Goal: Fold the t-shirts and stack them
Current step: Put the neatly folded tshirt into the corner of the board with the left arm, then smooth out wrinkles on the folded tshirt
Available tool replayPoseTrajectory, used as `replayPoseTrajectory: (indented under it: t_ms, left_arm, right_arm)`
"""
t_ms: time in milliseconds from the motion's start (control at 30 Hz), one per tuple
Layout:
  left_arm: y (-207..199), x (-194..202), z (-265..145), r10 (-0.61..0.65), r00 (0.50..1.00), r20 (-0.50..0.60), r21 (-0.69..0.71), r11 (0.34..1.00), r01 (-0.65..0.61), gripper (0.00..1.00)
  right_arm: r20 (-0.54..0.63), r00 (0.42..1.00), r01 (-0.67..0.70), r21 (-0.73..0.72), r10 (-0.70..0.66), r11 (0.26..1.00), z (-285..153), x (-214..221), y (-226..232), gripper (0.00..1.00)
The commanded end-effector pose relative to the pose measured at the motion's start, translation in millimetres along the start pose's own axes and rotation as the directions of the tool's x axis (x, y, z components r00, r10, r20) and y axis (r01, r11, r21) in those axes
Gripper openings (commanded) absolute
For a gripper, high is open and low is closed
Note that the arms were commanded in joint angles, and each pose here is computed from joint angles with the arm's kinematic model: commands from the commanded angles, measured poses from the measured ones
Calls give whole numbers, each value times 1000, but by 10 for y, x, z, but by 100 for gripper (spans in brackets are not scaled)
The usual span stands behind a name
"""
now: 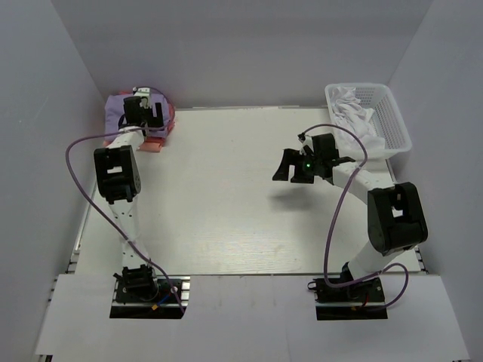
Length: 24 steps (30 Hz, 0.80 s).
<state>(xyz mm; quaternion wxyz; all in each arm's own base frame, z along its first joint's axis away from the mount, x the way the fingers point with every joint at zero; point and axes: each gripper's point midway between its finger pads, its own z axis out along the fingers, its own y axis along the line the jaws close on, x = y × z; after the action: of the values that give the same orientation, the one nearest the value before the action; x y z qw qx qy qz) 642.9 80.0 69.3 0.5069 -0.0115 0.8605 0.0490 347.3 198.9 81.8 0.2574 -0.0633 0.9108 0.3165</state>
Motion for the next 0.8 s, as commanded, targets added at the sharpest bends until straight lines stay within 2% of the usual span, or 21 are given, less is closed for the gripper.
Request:
replayPoseTrajectory:
  t_ms: [0, 167, 333, 467, 633, 733, 767]
  left_arm:
    - [91, -813, -446, 8, 994, 109, -8, 1000, -7, 100]
    - [126, -1581, -727, 43, 955, 293, -11, 999, -42, 100]
    - [214, -1734, -519, 60, 954, 295, -25, 998, -55, 100]
    - [252, -1583, -243, 46, 958, 284, -17, 999, -43, 100]
    - [369, -1013, 163, 6, 979, 203, -28, 1000, -1, 100]
    - [444, -805, 331, -36, 983, 179, -5, 999, 38, 100]
    - [414, -599, 460, -76, 986, 148, 3, 997, 76, 100]
  right_arm:
    - [72, 996, 62, -20, -60, 998, -173, -153, 139, 91]
    - [83, 995, 59, -29, -56, 998, -176, -155, 162, 91]
    - [71, 996, 48, -26, -46, 999, -131, -140, 122, 91]
    - [51, 998, 39, -10, -38, 999, -82, -146, 83, 91]
    - [24, 999, 36, 4, -37, 999, 12, -128, 11, 91]
    - [-3, 1000, 26, -19, -26, 999, 78, -84, 24, 91]
    - [-9, 1000, 22, -22, -23, 1000, 91, -75, 18, 91]
